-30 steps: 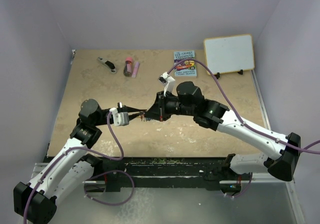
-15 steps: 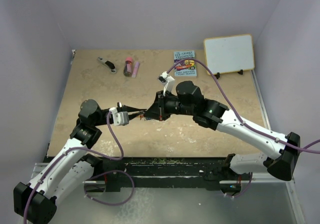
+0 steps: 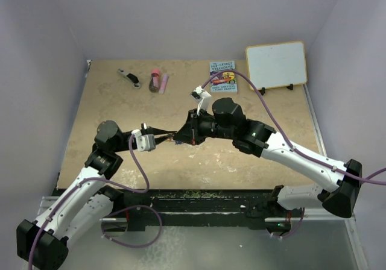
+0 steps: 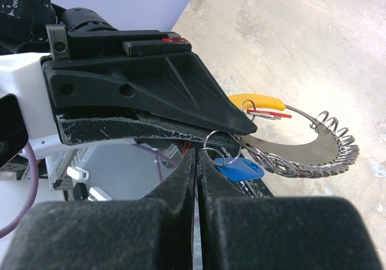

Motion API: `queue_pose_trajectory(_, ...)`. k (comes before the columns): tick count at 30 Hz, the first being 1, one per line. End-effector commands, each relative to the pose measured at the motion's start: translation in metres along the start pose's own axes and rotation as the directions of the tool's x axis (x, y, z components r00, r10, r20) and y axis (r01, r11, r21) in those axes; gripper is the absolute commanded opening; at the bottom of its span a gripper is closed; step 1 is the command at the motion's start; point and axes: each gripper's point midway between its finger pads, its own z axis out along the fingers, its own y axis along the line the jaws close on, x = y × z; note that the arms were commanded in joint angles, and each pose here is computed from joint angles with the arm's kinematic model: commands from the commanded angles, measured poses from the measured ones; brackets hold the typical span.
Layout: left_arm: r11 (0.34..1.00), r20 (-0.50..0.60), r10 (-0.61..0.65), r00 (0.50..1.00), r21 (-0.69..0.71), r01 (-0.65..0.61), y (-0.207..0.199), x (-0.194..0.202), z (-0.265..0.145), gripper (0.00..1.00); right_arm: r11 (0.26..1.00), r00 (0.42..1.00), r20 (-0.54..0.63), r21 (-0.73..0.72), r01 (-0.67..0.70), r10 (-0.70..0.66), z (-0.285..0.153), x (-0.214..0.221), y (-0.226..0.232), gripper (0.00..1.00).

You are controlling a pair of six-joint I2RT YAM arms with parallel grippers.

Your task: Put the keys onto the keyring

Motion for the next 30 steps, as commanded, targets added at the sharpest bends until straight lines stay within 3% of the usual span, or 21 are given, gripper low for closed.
queue_pose_trajectory(1,0.998,0.062,0.036,0.997,0.045,-0.039,-0.008,-0.016,0.002,0.04,0.997,0.987,0.157,-0.071,0.032,-0.020,-0.001,-0.046,0.030,0.00)
queue_pose_trajectory(30,0.999,0.064,0.033,0.997,0.036,-0.035,-0.006,-0.018,0.002,0.04,0.999,0.982,0.186,-0.041,-0.019,0.026,-0.020,-0.041,0.023,0.00)
